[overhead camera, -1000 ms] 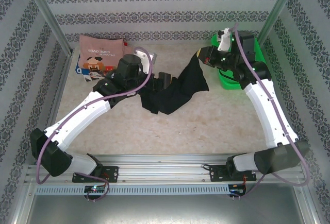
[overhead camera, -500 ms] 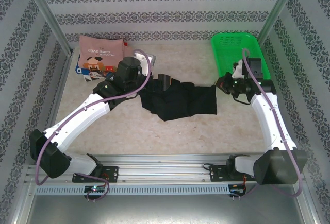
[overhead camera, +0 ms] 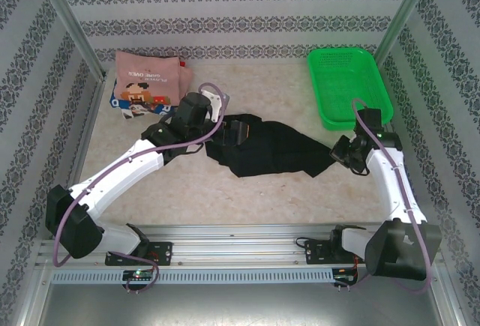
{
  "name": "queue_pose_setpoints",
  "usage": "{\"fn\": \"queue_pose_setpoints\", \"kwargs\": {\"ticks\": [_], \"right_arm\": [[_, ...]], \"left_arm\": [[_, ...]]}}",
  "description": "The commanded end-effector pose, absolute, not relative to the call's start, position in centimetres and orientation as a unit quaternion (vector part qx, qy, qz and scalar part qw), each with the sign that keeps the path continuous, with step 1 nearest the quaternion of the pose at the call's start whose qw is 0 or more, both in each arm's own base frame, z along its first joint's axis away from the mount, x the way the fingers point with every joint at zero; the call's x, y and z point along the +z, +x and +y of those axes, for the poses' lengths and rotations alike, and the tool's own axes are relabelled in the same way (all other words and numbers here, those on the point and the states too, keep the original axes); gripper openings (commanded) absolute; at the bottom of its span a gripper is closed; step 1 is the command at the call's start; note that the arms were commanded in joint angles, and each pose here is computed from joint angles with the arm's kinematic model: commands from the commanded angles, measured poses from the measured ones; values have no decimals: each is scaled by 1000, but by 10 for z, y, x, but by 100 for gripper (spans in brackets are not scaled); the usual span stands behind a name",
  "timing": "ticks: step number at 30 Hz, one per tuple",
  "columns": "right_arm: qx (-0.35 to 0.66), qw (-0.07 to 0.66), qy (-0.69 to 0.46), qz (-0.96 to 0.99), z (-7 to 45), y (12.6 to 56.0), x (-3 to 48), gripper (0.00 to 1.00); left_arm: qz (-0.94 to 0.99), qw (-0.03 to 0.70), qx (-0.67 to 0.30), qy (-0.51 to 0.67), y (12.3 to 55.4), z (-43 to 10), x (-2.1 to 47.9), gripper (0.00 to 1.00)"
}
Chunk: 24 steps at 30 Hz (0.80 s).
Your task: Fold and stack the t-shirts
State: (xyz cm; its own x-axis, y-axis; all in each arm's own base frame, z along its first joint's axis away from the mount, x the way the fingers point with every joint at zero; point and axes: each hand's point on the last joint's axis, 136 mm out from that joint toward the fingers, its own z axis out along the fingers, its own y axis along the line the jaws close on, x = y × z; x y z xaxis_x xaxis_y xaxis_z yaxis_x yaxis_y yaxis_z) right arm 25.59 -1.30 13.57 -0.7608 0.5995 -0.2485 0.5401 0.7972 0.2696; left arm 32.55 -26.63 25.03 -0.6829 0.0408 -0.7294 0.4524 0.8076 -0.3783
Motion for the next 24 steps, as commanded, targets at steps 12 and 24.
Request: {"fn": "queue_pose_setpoints", "kwargs": {"ticks": [12,24], "right_arm": [[77,242,327,910,-45,291,159,0],[43,220,329,917,-66,289,158,0]], "left_arm": [[919,253,-261,151,292,-279,171,100],[962,210,-165,63,320,-262,101,100]]}}
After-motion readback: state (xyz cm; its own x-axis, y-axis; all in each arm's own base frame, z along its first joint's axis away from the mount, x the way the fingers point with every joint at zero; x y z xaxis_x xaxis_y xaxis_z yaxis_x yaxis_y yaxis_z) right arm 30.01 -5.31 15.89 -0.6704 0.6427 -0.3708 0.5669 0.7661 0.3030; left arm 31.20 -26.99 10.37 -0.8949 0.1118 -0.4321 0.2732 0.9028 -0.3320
